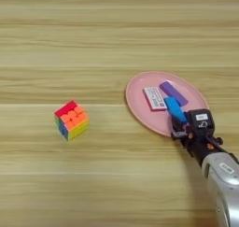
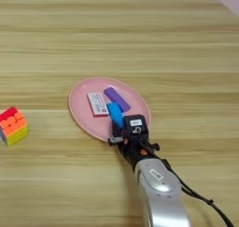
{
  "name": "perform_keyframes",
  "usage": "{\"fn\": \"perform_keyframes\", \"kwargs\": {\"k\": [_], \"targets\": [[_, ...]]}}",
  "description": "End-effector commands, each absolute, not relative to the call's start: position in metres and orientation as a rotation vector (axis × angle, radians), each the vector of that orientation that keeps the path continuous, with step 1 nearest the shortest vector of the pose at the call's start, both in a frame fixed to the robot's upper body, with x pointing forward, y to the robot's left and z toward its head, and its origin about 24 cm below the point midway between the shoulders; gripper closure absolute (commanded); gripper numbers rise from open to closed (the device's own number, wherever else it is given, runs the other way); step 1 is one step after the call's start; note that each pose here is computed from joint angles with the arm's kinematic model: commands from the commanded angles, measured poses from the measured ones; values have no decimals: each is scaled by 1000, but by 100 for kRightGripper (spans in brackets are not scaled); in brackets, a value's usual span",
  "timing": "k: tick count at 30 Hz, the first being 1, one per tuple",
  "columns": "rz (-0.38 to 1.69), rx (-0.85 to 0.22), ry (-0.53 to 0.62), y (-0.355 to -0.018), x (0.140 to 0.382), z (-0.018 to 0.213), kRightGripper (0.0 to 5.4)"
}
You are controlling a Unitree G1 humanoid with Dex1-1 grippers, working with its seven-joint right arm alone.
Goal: Move the objects on the table
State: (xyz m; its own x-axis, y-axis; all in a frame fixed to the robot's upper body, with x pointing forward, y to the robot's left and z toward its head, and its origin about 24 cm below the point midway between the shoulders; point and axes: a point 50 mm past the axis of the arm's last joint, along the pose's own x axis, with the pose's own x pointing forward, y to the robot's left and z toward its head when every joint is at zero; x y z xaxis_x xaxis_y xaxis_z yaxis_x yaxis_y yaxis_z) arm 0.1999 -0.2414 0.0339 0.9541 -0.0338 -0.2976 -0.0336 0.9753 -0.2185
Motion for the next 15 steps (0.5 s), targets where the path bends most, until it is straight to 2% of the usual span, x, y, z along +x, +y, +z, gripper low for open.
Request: {"fn": "perform_keyframes", "kwargs": {"k": [1,3,7,13,15], "targets": [[-22,-273,232,-247,208,51,323],[-24,-262,222,-247,209,52,278],[-26,-236,177,-245,211,58,230],[-31,-227,164,-246,210,60,129],[-30,-219,120,-245,211,66,97]]}}
